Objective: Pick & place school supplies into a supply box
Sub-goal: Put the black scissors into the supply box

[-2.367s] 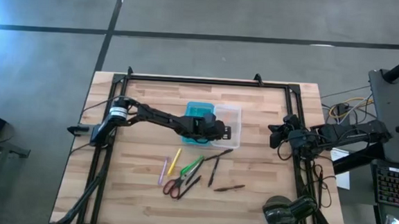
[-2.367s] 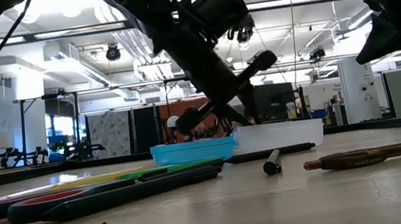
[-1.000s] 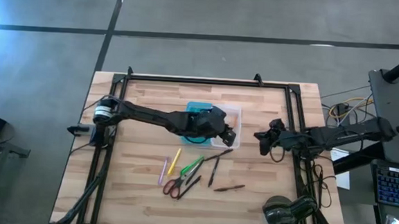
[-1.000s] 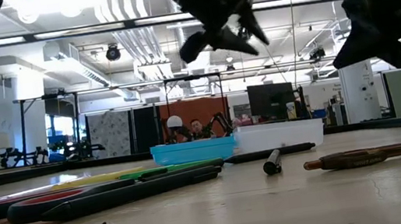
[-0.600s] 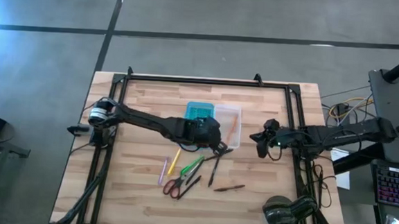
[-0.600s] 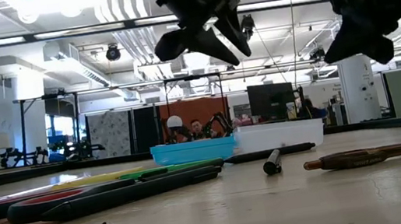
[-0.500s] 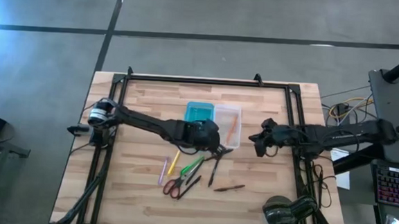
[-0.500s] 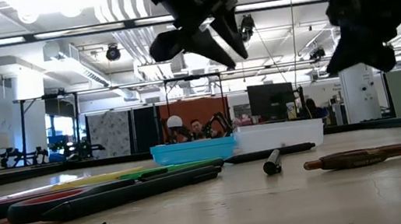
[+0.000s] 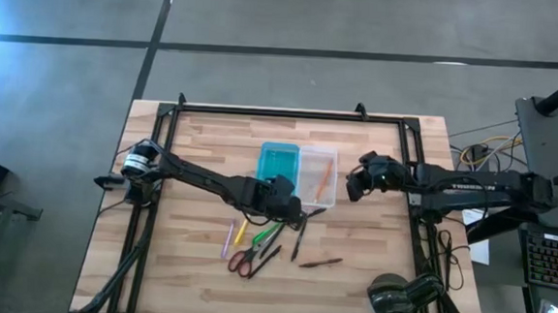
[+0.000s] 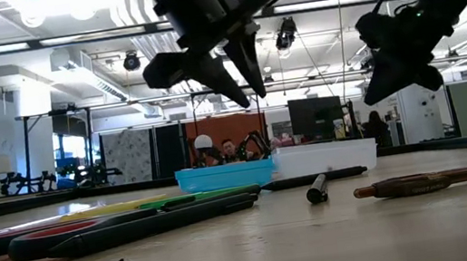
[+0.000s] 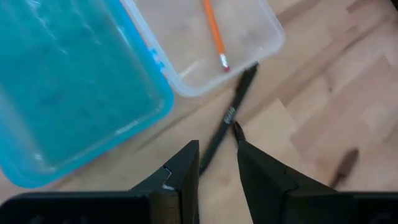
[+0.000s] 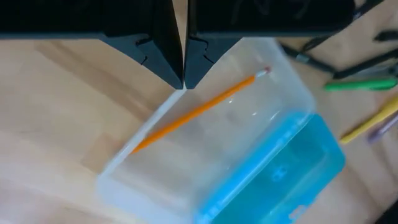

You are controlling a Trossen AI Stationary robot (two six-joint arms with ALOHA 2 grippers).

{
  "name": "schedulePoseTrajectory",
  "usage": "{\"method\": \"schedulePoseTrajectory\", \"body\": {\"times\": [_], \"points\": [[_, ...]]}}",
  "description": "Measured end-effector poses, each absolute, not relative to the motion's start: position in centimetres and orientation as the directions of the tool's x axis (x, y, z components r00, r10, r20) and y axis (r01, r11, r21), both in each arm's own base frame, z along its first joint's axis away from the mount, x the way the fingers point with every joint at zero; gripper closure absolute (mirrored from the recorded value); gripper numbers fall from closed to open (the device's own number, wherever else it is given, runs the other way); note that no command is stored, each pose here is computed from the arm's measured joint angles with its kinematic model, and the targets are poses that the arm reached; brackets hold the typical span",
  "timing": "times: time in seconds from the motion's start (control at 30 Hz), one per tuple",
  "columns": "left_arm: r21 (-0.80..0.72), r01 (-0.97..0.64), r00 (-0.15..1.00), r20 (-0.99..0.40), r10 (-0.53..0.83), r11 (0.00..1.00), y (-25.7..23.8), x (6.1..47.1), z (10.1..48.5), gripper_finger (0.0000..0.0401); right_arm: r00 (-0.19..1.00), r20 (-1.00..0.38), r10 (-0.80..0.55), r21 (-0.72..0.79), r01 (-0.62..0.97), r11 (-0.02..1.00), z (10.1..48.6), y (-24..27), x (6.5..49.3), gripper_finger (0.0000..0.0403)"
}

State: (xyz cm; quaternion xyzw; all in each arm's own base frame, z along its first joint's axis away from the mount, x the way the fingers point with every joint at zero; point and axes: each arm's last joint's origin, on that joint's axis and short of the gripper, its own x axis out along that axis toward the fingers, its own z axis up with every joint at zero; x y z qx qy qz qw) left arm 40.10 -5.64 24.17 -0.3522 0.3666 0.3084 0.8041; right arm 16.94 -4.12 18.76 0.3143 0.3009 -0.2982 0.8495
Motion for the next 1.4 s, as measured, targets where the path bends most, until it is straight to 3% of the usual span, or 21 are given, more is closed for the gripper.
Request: {"method": "schedulePoseTrajectory", "body": {"times": [0.2, 0.43, 0.77, 1.13, 1.4], "points": [[-0.324, -0.747, 0.518, -0.831, 0.202, 0.580, -5.7, 39.8, 23.2, 0.0307, 0.563, -0.755, -0.335, 0.297, 0.750, 0.591, 17.8, -5.3, 17.4, 0.0394], [-0.382, -0.760, 0.505, -0.856, 0.108, 0.526, -5.3, 38.9, 19.6, 0.0307, 0.471, -0.858, -0.206, 0.279, 0.764, 0.583, 15.0, -5.8, 18.3, 0.0394], [-0.381, -0.802, 0.485, -0.865, 0.129, 0.460, -3.8, 37.9, 16.7, 0.0307, 0.464, -0.871, -0.164, 0.271, 0.731, 0.627, 13.8, -6.2, 20.3, 0.0394], [-0.344, -0.801, 0.482, -0.856, 0.187, 0.490, -1.1, 38.1, 17.0, 0.0307, 0.477, -0.860, -0.182, 0.231, 0.682, 0.694, 14.9, -7.9, 23.8, 0.0394], [-0.325, -0.779, 0.476, -0.864, 0.167, 0.537, -2.3, 35.8, 20.7, 0.0307, 0.465, -0.837, -0.287, 0.158, 0.709, 0.687, 17.1, -7.8, 21.5, 0.0394]]}}
